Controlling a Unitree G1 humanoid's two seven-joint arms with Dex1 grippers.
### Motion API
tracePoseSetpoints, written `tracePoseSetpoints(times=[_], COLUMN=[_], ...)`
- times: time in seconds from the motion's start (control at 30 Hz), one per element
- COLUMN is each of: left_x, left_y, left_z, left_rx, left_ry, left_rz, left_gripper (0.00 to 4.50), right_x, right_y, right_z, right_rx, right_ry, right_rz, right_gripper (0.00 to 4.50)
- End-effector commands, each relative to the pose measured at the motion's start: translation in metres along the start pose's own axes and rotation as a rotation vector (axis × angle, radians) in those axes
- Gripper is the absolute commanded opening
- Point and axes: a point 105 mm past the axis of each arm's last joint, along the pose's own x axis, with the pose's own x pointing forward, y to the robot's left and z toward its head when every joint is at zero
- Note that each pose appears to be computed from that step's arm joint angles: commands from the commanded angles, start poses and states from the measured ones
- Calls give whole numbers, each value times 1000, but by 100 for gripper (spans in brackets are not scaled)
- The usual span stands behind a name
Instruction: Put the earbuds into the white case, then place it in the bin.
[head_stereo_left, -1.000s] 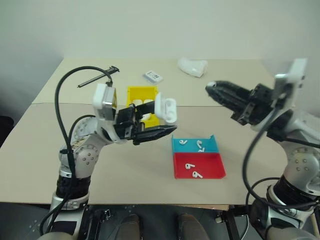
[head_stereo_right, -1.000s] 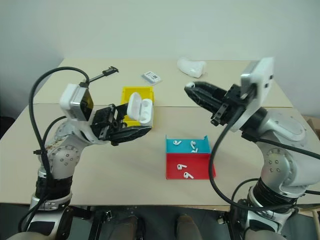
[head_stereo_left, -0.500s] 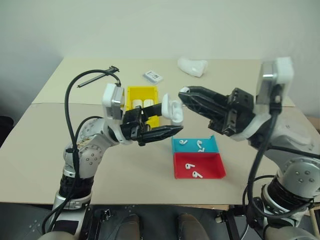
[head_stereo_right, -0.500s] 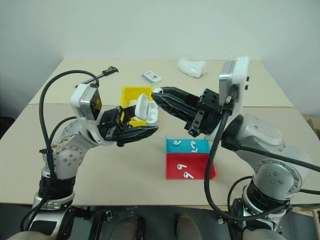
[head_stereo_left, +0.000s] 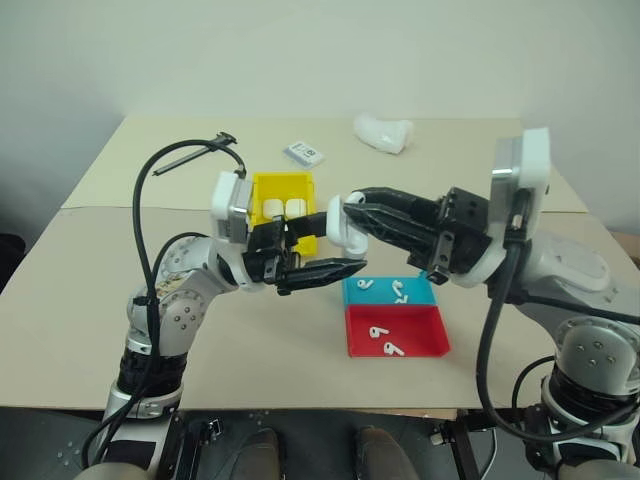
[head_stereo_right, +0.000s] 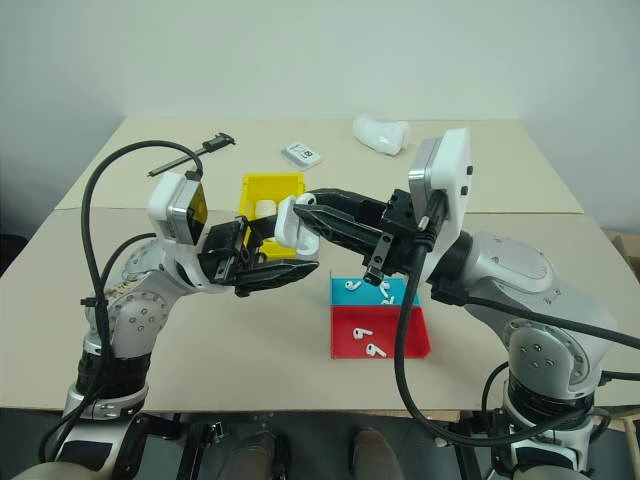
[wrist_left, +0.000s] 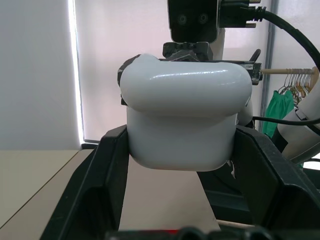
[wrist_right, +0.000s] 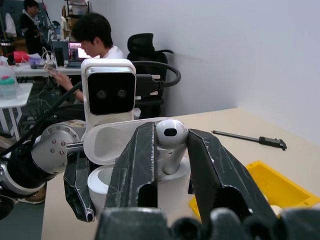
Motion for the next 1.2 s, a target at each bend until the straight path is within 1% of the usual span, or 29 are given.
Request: tracePoseSetpoints(times=[0.03, 0.07, 0.1, 0.13, 0.17, 0.23, 0.27, 0.3, 0.43, 0.47, 0.57, 0.63, 0.67, 0.73, 0.8, 0.87, 0.93, 1.0, 1.07, 1.1, 1.17, 1.2], left_x=[2, 2, 1, 1, 1, 1, 1, 1, 0, -2, -7, -11, -12, -13, -13, -14, -15, -17, -20, -21, -23, -23], left_y=[-2, -2, -1, -1, 0, 0, 0, 1, 1, 2, 6, 8, 8, 9, 8, 6, 5, 5, 4, 4, 3, 2], left_z=[16, 16, 17, 17, 17, 17, 17, 17, 18, 18, 22, 24, 25, 26, 27, 28, 28, 29, 30, 30, 31, 31], left_rx=[89, 92, 96, 99, 102, 105, 106, 107, 116, 121, 144, 158, 164, 175, 184, 192, 202, 210, 217, 220, 221, 221], left_ry=[-34, -34, -33, -33, -33, -35, -35, -35, -34, -31, -24, -17, -14, -11, -15, -17, -15, -11, -6, -4, -1, 1], left_rz=[-24, -21, -18, -15, -14, -12, -11, -10, 7, 16, 49, 62, 67, 76, 87, 98, 115, 132, 151, 157, 165, 168], left_gripper=[278, 278, 278, 278, 278, 278, 278, 278, 278, 278, 278, 278, 278, 278, 278, 278, 278, 278, 278, 278, 278, 278], right_x=[-4, -5, -6, -7, -7, -8, -8, -8, -10, -14, -24, -28, -29, -29, -27, -26, -20, -14, -12, -14, -21, -23], right_y=[5, 6, 8, 8, 8, 5, 3, 2, -8, -11, -30, -40, -43, -52, -68, -82, -91, -93, -93, -93, -85, -82], right_z=[-3, -3, -4, -4, -4, -3, -3, -2, 2, 3, 9, 9, 5, -11, -42, -65, -80, -88, -104, -112, -124, -129], right_rx=[-28, -29, -31, -36, -40, -47, -50, -52, -62, -91, -137, -141, -145, -164, -182, -170, -158, -165, -263, -328, -428, -458], right_ry=[25, 29, 34, 39, 42, 44, 43, 41, 32, 44, 91, 144, 190, 317, 527, 684, 772, 808, 879, 922, 968, 973], right_rz=[40, 56, 69, 79, 85, 80, 76, 74, 43, 44, 42, 86, 115, 163, 180, 183, 203, 251, 317, 366, 519, 586], right_gripper=[214, 243, 282, 307, 345, 407, 434, 447, 447, 447, 447, 447, 447, 447, 447, 447, 447, 447, 447, 431, 392, 358])
